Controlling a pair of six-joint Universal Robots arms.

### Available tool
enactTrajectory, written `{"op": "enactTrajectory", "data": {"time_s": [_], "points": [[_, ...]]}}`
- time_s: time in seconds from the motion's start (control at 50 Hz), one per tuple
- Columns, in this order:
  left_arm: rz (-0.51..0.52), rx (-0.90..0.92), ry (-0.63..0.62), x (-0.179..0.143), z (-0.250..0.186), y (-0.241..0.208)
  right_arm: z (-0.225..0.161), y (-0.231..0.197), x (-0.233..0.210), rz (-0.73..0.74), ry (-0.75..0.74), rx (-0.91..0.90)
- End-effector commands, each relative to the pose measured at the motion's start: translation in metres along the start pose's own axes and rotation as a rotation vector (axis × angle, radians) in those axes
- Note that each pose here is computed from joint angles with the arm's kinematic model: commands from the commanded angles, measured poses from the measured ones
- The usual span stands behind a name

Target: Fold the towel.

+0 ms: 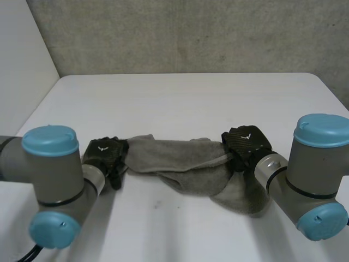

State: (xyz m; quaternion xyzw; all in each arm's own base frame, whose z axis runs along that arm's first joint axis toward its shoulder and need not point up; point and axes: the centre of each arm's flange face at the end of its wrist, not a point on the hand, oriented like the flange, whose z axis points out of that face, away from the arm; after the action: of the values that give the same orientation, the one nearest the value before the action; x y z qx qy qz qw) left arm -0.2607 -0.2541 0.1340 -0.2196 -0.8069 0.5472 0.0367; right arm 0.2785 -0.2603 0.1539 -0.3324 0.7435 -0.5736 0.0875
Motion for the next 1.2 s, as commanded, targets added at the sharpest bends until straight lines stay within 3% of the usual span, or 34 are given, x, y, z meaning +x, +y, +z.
{"op": "enactTrajectory", "data": {"time_s": [0.02,0.26,0.48,0.68,0.74,0.78,0.9,0.96,1.06,1.1,1.12,1.16,1.18,1.2], "points": [[-0.001,0.001,-0.013,-0.001,0.029,0.002,-0.001,0.002,-0.001,-0.021,-0.005,-0.005],[-0.002,0.070,-0.014,-0.002,0.040,-0.017,0.001,-0.003,0.001,-0.035,0.005,0.010],[0.096,0.123,-0.023,-0.002,0.043,-0.022,0.001,-0.011,0.006,-0.119,0.021,0.023],[0.118,0.184,-0.030,-0.012,-0.003,-0.056,-0.030,-0.038,0.019,-0.394,-0.006,-0.092],[0.134,0.182,0.016,-0.012,-0.029,-0.070,-0.039,-0.041,0.020,-0.428,-0.034,-0.141],[0.155,0.136,0.122,-0.007,-0.053,-0.077,-0.054,-0.044,0.017,-0.482,-0.104,-0.229],[0.165,0.043,0.303,0.003,-0.072,-0.081,-0.060,-0.057,0.015,-0.512,-0.146,-0.240],[0.157,0.029,0.347,0.003,-0.067,-0.088,-0.046,-0.071,0.018,-0.529,-0.105,-0.169],[0.148,0.079,0.295,-0.009,-0.025,-0.107,-0.008,-0.094,0.020,-0.562,-0.015,-0.012],[0.158,0.220,0.219,-0.018,-0.003,-0.146,0.011,-0.137,0.034,-0.578,0.162,0.178],[0.158,0.221,0.219,-0.018,-0.003,-0.146,0.011,-0.137,0.035,-0.578,0.163,0.179],[0.154,0.466,0.100,-0.033,0.005,-0.205,0.014,-0.195,0.052,-0.553,0.388,0.448],[0.154,0.467,0.099,-0.033,0.005,-0.205,0.014,-0.195,0.052,-0.553,0.389,0.450],[0.152,0.622,0.041,-0.040,0.001,-0.237,0.009,-0.219,0.060,-0.529,0.478,0.583]]}}
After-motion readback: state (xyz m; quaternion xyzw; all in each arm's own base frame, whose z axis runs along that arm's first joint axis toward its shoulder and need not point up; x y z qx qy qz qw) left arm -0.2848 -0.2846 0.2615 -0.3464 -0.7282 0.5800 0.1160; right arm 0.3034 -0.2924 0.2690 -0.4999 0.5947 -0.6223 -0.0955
